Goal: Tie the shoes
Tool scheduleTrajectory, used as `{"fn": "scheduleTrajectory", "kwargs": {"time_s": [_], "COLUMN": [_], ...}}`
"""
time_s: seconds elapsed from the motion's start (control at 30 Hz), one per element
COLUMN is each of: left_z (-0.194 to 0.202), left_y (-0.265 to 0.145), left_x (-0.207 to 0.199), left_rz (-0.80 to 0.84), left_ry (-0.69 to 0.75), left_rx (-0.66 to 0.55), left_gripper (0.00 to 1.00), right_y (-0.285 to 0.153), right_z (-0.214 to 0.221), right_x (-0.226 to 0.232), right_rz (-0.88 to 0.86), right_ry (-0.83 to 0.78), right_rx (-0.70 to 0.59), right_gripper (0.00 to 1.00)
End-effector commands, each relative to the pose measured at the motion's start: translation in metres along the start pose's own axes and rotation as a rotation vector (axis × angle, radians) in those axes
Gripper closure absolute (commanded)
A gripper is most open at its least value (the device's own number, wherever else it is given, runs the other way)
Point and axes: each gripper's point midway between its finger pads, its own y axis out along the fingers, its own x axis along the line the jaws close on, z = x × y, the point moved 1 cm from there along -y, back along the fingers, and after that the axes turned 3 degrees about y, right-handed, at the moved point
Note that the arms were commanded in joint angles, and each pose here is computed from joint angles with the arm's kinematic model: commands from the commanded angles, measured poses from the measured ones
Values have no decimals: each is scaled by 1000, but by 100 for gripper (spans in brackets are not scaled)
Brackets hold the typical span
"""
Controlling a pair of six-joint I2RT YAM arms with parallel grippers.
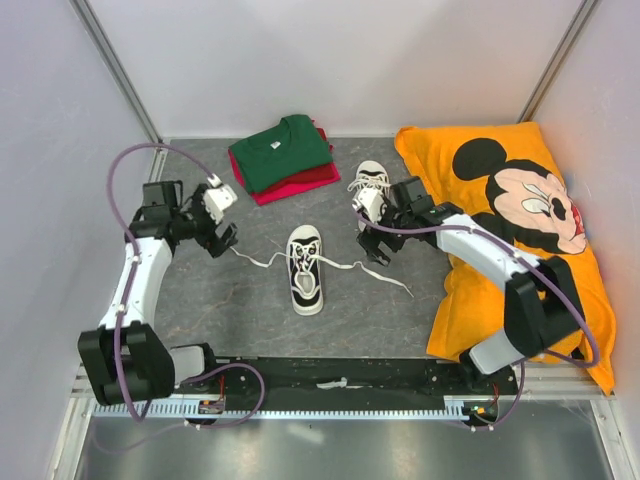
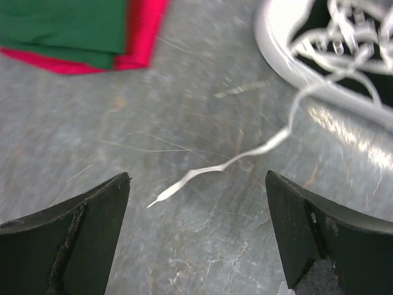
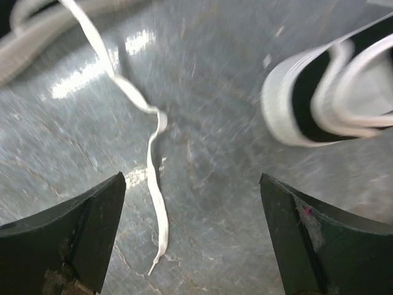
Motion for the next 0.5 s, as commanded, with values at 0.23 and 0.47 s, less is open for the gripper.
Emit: {"fn": "scheduleTrajectory", "kwargs": {"time_s": [0.23,0.47], "left_z": [80,111], "left_y": [69,92], "left_x": [-24,-11], "left_rz": [301,327], "left_ry": [368,445], "left_rx": [162,232], "left_gripper": [22,26], "right_y": [29,37], "right_z": [52,92], "right_x": [15,26], "right_rz": [-80,-72], "right_ry": [28,42], "right_rx": [190,272], "right_gripper": [2,2]}}
